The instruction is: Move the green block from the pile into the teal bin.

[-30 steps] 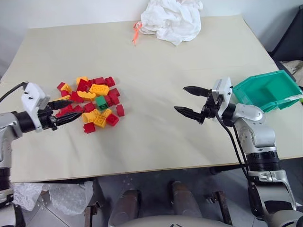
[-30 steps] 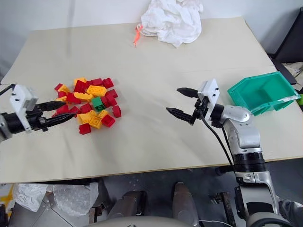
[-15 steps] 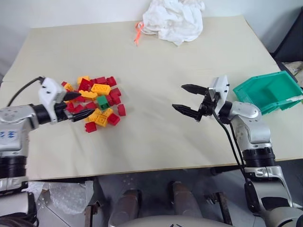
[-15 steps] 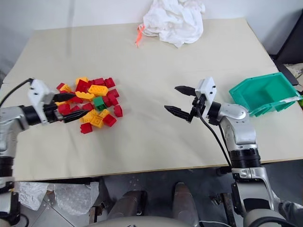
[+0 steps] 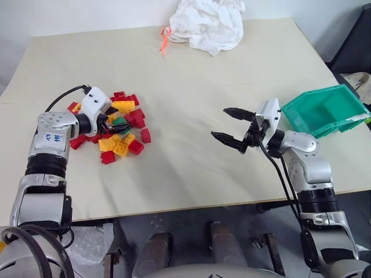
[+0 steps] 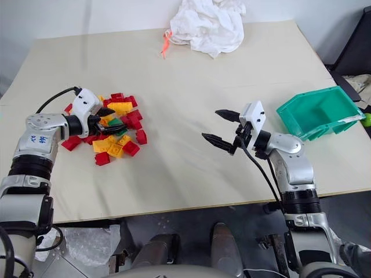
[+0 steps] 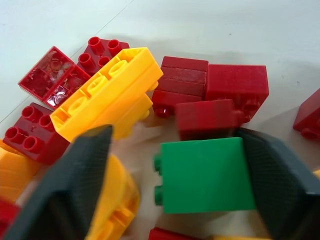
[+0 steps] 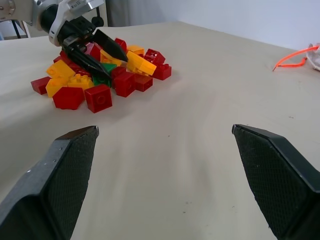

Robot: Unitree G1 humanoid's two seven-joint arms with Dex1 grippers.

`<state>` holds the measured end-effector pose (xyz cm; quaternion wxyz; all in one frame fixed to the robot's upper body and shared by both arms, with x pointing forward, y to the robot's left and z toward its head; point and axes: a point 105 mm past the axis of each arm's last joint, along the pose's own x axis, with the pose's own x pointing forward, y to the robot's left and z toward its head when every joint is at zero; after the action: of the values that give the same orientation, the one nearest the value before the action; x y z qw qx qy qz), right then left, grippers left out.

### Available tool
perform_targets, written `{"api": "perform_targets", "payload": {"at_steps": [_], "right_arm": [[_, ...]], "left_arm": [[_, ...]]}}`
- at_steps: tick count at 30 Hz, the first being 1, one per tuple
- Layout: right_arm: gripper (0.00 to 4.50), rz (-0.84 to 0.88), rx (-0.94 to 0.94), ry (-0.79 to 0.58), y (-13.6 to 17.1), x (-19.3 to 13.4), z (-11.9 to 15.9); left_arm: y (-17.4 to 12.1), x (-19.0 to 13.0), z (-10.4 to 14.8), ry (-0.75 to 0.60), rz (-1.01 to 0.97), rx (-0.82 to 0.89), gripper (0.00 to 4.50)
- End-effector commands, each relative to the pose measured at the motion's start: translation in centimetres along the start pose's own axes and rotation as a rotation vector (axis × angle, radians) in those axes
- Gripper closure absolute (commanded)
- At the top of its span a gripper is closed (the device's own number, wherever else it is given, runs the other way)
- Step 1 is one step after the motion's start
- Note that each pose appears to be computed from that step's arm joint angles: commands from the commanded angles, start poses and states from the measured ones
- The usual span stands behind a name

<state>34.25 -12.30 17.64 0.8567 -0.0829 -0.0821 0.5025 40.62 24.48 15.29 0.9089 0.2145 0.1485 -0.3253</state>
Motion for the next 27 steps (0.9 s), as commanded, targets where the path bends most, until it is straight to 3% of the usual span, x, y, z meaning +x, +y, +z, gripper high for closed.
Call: {"api": "perform_targets", "payload": {"at_steps": [1, 4, 11, 21, 27], "right_arm": [[0.0, -0.025, -0.044, -0.038, -0.4, -0.6, 1.7], [0.0, -0.03, -0.045, -0.035, -0.5, -0.7, 1.7], [0.0, -0.033, -0.048, -0.033, -0.9, -0.6, 1.8], [0.0, -0.022, -0.041, -0.032, -0.7, -0.5, 1.6], [0.0, -0.022, -0.042, -0.035, -1.1, -0.2, 1.7]], "left_arm": [[0.1, -0.3, -2.1, 0.11, 0.0, -0.046, 1.77], [0.2, -0.6, -1.9, 0.109, -0.01, -0.039, 2.65], [0.7, -2.6, 2.0, -0.102, -0.013, -0.025, 2.66], [0.4, -5.6, 2.5, -0.119, 0.013, 0.038, 2.66], [-1.5, -5.0, 7.2, -0.272, -0.053, 0.068, 2.66]]}}
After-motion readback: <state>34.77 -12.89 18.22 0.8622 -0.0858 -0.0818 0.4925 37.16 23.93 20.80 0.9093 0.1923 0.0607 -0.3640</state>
